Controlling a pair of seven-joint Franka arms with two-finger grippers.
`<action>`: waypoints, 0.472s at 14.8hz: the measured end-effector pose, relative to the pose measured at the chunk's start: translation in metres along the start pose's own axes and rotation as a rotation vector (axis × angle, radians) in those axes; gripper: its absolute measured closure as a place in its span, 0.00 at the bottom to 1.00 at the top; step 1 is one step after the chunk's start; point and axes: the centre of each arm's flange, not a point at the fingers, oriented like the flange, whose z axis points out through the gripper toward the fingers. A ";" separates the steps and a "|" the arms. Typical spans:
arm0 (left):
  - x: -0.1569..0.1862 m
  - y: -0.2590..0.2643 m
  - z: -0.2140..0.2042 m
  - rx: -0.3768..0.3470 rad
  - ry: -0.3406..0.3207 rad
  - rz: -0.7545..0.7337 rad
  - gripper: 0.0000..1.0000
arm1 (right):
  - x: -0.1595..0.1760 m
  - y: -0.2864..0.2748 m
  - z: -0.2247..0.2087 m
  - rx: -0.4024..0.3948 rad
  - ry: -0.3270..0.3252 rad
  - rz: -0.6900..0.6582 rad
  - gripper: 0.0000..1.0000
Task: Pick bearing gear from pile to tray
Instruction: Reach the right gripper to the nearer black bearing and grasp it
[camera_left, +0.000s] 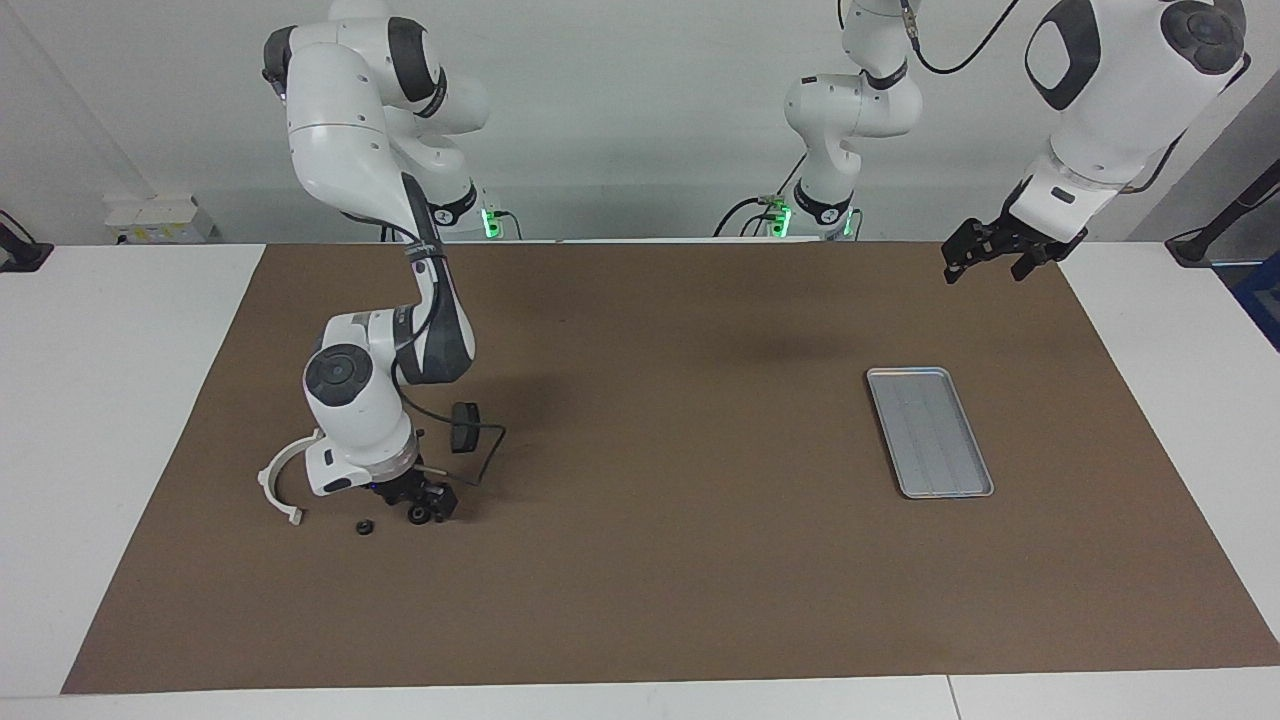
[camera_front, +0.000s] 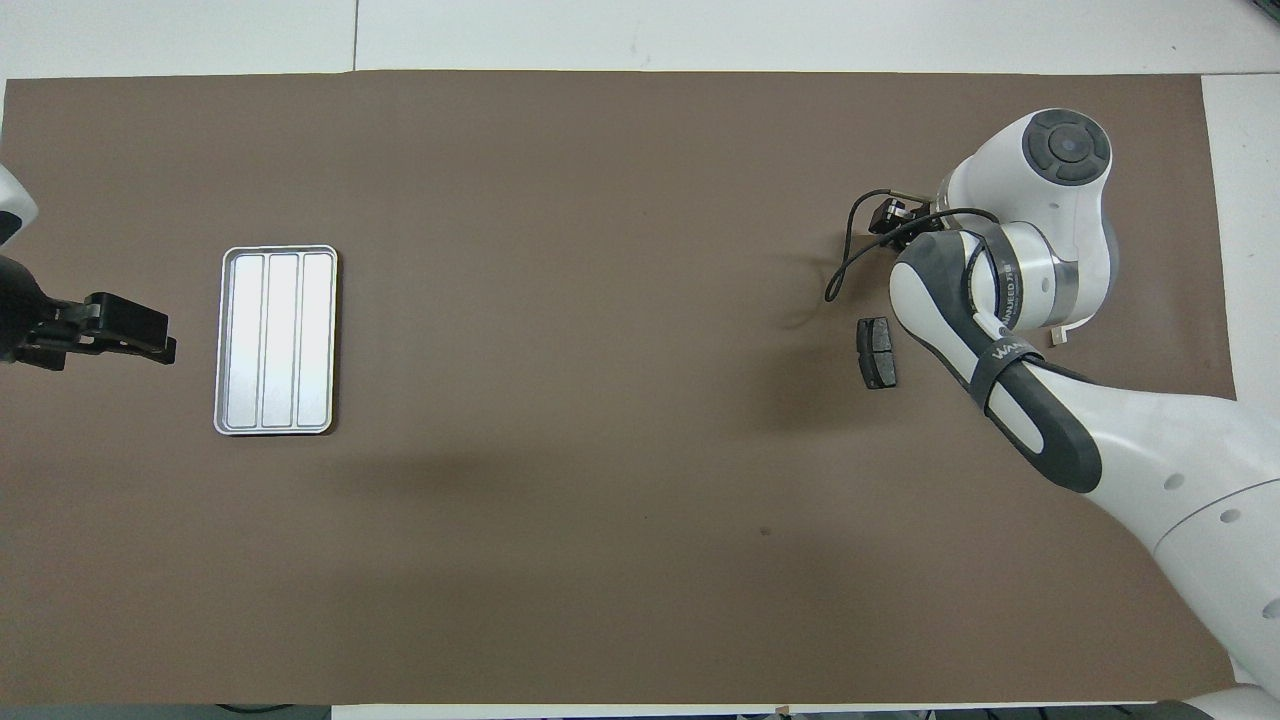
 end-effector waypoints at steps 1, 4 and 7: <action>0.000 0.000 0.000 0.000 0.000 0.000 0.00 | 0.000 0.000 -0.001 0.001 0.002 0.000 0.38; 0.000 0.000 0.000 0.000 0.000 0.000 0.00 | 0.000 0.000 -0.004 0.001 0.003 0.000 0.59; 0.000 0.000 0.000 0.000 0.000 0.000 0.00 | 0.000 0.000 -0.005 0.000 0.004 -0.001 0.60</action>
